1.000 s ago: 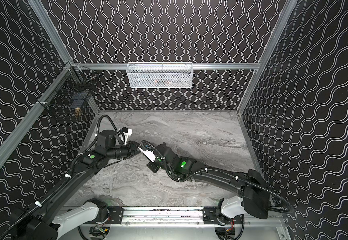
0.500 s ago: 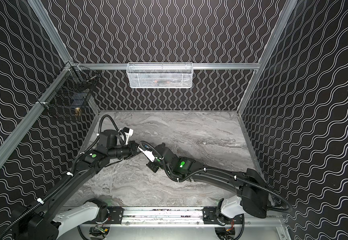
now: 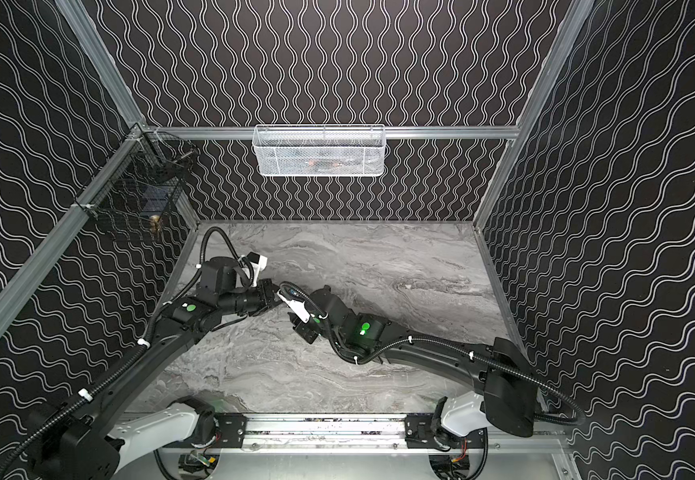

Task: Unlock with the key

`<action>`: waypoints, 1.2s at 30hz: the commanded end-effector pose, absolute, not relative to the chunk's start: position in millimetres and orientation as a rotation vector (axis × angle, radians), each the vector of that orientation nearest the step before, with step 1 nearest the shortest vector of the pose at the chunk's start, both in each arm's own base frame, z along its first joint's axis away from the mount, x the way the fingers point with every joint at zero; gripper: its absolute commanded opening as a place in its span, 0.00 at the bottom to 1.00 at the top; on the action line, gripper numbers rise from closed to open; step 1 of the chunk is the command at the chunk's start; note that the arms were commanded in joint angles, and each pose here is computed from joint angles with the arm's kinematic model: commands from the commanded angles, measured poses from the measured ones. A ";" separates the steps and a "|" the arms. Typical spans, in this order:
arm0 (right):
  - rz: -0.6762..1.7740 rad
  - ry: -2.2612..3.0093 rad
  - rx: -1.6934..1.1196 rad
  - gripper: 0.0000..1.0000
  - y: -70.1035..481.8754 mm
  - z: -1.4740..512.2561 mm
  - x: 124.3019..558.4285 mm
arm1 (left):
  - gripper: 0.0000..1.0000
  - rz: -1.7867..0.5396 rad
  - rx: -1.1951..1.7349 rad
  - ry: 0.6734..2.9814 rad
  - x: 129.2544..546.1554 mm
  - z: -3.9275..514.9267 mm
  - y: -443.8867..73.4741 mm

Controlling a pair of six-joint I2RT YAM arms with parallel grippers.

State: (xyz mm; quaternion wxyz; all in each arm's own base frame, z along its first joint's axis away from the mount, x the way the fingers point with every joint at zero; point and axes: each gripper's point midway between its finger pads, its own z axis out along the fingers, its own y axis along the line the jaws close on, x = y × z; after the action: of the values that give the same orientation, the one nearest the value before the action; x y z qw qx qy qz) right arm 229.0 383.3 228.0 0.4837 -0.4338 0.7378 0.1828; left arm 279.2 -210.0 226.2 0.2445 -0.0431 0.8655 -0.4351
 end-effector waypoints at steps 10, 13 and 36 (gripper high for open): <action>0.725 1.897 -0.907 0.60 351.4 240.2 208.0 | 0.00 -1.143 0.056 2.097 318.0 246.2 -219.2; 0.977 1.931 -0.811 0.62 337.1 258.0 205.7 | 0.00 -1.141 0.119 2.013 320.4 255.8 -221.8; 1.525 1.800 -0.601 0.48 319.3 299.9 251.4 | 0.00 -1.264 0.383 1.714 296.7 297.2 -259.7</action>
State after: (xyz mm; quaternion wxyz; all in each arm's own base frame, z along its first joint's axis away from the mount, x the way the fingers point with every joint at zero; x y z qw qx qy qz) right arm 249.9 314.5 280.8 0.3288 -0.2176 0.7220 0.5686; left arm 300.3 -257.7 278.1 0.4399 0.1321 0.7288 -0.5079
